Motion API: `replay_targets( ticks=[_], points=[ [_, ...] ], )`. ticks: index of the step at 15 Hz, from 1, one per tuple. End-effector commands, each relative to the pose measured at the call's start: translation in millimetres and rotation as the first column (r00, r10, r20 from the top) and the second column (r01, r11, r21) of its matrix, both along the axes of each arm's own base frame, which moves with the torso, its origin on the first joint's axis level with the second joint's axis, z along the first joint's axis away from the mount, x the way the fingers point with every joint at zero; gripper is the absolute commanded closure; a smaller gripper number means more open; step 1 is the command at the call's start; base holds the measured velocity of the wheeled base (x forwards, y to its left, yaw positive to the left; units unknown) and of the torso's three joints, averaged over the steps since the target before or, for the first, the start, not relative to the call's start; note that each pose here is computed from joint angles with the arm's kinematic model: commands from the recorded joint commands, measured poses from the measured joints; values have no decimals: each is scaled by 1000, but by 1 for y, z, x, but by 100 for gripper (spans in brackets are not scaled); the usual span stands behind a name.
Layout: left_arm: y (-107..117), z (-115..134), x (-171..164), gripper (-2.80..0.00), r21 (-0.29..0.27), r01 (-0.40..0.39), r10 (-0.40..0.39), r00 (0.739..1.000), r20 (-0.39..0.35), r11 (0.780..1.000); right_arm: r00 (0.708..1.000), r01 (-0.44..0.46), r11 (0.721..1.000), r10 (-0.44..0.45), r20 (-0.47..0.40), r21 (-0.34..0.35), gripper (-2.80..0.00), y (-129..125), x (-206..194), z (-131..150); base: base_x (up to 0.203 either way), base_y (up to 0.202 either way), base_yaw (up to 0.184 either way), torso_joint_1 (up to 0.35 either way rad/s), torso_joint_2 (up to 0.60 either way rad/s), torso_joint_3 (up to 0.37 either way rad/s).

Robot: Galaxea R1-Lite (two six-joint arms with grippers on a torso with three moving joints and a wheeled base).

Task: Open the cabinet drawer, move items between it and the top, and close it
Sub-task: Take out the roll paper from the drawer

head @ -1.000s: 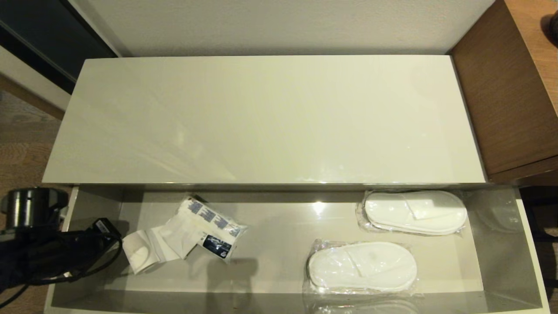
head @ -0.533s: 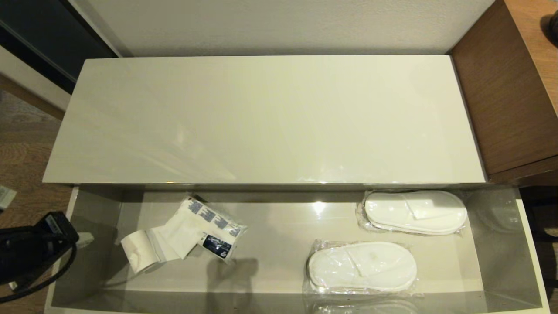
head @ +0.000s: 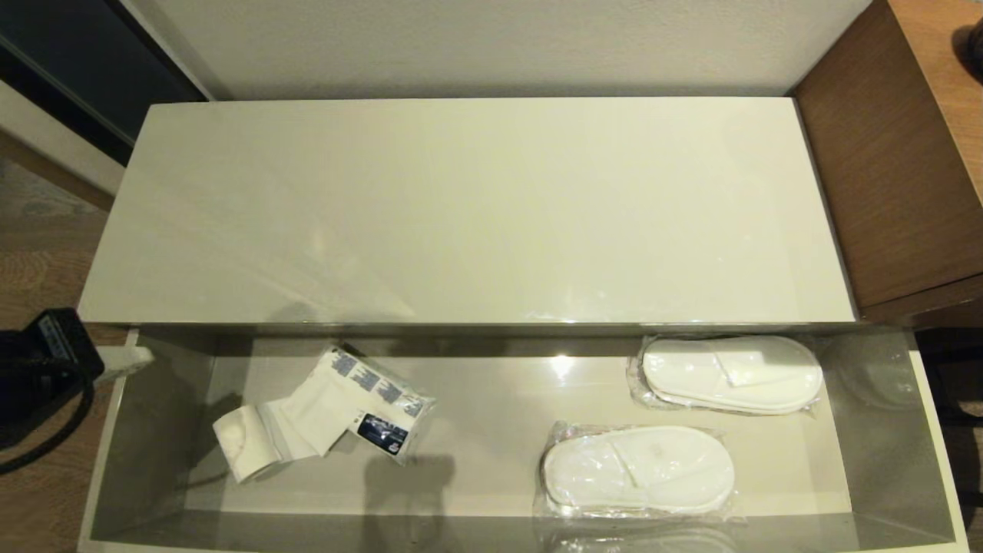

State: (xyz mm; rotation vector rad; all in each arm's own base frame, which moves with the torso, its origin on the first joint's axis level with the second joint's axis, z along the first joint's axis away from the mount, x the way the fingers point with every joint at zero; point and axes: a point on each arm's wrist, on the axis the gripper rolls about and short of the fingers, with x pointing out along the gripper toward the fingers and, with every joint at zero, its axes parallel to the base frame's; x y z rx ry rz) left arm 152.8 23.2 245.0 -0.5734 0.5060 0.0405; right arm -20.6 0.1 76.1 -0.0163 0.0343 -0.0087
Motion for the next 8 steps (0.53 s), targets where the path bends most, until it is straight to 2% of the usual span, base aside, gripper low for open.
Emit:
replay_targets(
  ticks=[1, 6, 8],
  points=[
    [0, 0, 11, 0, 3, 20, -20, 1000, -19, 1000, 1000, 0, 1000, 0, 0, 0, 0, 0, 0, 0, 0, 0, 0, 0, 0, 0],
    [-7, -5, 8, 0, -1, 58, -58, 997, -41, 998, 1000, 0, 1000, 0, -1, 0, 0, 0, 0, 0, 0, 0, 0, 0, 0, 0],
    [-10, -20, -3, 0, -9, 64, -65, 990, -128, 998, 1000, 0, 1000, 0, -1, 0, 0, 0, 0, 0, 0, 0, 0, 0, 0, 0]
  ],
)
